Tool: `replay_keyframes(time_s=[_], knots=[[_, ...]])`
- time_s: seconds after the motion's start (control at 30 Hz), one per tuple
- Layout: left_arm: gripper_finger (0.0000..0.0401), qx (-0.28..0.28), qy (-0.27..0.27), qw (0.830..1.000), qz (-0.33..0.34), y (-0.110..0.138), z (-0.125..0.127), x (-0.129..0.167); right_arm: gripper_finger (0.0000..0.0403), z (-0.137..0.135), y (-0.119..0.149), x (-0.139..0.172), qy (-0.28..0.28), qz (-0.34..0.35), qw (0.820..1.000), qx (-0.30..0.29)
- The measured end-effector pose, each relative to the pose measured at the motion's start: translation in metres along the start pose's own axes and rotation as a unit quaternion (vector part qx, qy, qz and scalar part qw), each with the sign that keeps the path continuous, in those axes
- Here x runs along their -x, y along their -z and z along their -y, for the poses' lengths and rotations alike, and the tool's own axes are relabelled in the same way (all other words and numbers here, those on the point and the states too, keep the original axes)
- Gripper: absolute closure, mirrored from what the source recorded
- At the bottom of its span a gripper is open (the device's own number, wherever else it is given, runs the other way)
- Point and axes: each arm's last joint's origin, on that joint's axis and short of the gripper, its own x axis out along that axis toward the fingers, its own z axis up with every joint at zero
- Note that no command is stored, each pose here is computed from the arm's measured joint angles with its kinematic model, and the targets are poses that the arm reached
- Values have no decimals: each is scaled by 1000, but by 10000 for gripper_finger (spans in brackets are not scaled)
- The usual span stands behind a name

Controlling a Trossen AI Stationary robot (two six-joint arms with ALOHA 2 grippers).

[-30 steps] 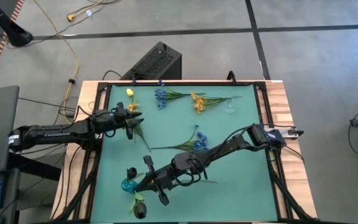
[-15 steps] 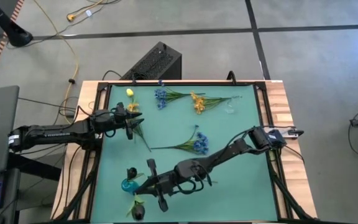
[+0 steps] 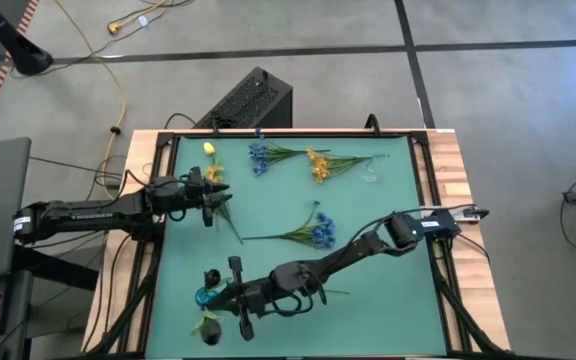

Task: Sort flowers into vase by color
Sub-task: Put the black flower into the blue flower vase

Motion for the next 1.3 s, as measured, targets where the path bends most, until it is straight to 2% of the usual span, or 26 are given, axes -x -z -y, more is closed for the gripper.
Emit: replay_keyframes(time_s=[0.17,0.3,0.63,0.83,1.0,1.3], knots=[[258,0,7,1000,-8,2,2,0,383,3,-2,-1,30,-34,999,15],[258,-2,9,1000,-8,2,4,0,383,4,6,0,21,-64,997,20],[258,0,6,1000,-7,2,6,1,383,6,9,0,18,-80,996,21],[258,0,6,1000,-8,2,6,1,380,17,18,0,28,-100,994,-36],[258,0,6,1000,-8,3,6,1,361,24,25,0,34,-122,988,-86],[258,0,6,1000,-8,3,6,1,343,25,29,1,33,-136,984,-113]])
